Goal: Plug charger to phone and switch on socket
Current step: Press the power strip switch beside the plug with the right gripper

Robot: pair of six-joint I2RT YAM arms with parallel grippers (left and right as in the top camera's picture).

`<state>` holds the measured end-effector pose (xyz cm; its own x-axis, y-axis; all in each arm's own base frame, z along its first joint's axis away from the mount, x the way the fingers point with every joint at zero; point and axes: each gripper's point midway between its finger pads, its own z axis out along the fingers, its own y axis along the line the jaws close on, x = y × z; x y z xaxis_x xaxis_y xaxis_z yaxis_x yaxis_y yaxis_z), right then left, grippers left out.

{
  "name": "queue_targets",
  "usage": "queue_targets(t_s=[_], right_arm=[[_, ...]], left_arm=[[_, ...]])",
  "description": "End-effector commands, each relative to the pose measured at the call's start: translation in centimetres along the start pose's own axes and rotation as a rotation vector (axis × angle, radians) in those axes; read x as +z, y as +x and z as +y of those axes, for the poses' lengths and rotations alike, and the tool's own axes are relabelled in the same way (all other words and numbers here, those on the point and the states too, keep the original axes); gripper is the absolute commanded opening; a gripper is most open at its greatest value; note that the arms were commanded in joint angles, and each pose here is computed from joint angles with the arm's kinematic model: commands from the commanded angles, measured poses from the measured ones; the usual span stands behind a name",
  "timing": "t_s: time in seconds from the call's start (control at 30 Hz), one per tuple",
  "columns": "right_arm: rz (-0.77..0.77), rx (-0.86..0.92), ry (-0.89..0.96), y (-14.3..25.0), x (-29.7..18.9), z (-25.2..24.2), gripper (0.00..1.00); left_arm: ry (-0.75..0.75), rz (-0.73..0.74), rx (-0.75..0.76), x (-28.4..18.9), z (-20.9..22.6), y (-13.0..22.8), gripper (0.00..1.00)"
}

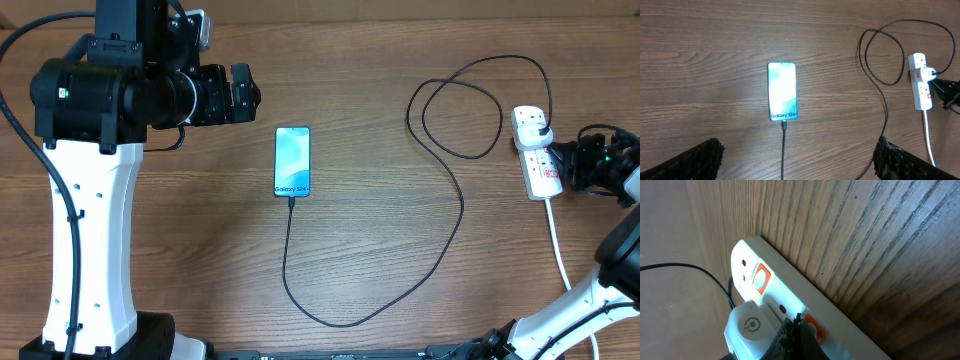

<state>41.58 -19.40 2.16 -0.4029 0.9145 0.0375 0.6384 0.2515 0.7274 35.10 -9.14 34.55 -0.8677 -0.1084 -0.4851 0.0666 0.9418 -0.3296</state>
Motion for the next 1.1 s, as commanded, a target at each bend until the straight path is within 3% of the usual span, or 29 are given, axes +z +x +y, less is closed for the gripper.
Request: queue_targets(t_s=[0.0,1.07], right_arm=[[0.063,-0.017,0.043,2.7,1.9,0.3,0.04],[0.147,-0.019,0.12,6.2,3.4,0.2,0.04]], left_arm=[[0.006,-0.006,0.006,-0.2,-0.2,0.0,0.99],[0.006,-0.006,0.006,-0.2,-0.2,0.0,1.0]])
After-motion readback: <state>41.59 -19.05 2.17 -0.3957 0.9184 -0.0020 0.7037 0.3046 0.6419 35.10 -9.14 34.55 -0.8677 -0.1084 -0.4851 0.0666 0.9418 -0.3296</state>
